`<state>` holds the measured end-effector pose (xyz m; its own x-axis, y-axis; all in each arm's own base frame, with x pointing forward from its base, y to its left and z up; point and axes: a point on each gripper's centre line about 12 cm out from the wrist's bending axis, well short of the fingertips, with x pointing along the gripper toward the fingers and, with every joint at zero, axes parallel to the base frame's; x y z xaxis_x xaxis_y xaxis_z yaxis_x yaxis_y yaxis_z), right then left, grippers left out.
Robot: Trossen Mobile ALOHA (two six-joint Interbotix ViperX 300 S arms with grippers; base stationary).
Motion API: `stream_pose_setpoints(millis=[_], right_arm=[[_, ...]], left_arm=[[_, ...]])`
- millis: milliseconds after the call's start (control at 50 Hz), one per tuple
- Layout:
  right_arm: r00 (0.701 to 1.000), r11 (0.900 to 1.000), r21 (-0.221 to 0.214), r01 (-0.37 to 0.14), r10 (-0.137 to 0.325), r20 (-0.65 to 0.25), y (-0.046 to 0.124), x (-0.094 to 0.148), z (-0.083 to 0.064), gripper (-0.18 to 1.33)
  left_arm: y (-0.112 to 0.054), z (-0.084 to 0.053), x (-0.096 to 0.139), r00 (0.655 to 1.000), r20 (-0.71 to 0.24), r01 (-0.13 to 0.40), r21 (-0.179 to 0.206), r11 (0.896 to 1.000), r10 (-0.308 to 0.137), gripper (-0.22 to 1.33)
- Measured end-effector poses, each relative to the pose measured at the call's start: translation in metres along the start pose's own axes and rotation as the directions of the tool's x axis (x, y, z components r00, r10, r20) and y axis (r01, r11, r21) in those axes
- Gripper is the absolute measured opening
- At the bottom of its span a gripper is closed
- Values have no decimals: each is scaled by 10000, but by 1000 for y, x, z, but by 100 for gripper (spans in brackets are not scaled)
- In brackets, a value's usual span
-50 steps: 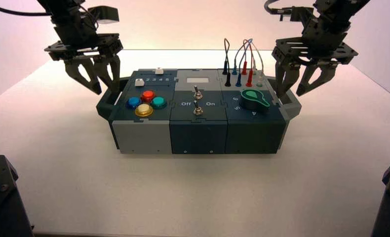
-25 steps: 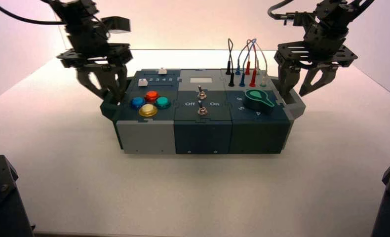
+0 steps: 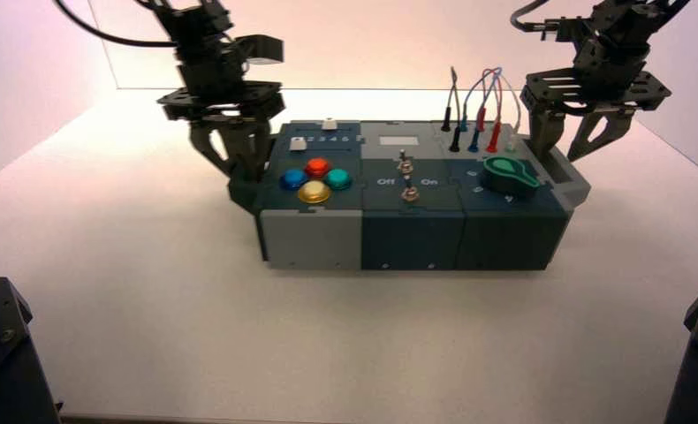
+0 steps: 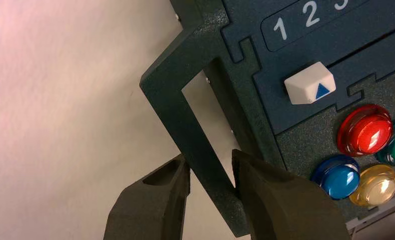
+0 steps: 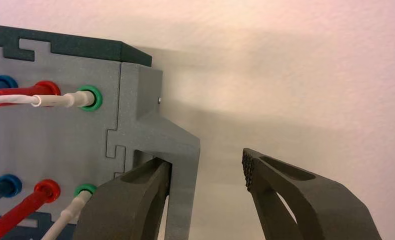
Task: Move the box to the right.
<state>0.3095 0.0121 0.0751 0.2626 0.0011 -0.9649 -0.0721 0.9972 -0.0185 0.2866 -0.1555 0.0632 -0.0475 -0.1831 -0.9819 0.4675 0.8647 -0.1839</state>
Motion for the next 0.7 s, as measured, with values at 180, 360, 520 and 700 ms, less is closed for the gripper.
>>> stream_pose_setpoints(millis=[180, 360, 520, 700], right_arm=[[9997, 9996, 213, 174, -178, 187, -14, 13, 10, 123], [9988, 9986, 422, 333, -348, 352, -29, 25, 21, 123], [9974, 9980, 364, 518, -536, 484, -39, 27, 31, 123], [9954, 9966, 440, 696, -723, 625, -51, 26, 39, 123]], left_arm=[[-8, 25, 7, 9998, -126, 124, 163, 9998, -122, 92], [-12, 49, 12, 9999, -68, 157, 338, 9993, -155, 92], [-16, 74, 14, 9997, -43, 236, 501, 9985, -234, 92], [-22, 96, 16, 9995, -75, 322, 617, 9976, -318, 92]])
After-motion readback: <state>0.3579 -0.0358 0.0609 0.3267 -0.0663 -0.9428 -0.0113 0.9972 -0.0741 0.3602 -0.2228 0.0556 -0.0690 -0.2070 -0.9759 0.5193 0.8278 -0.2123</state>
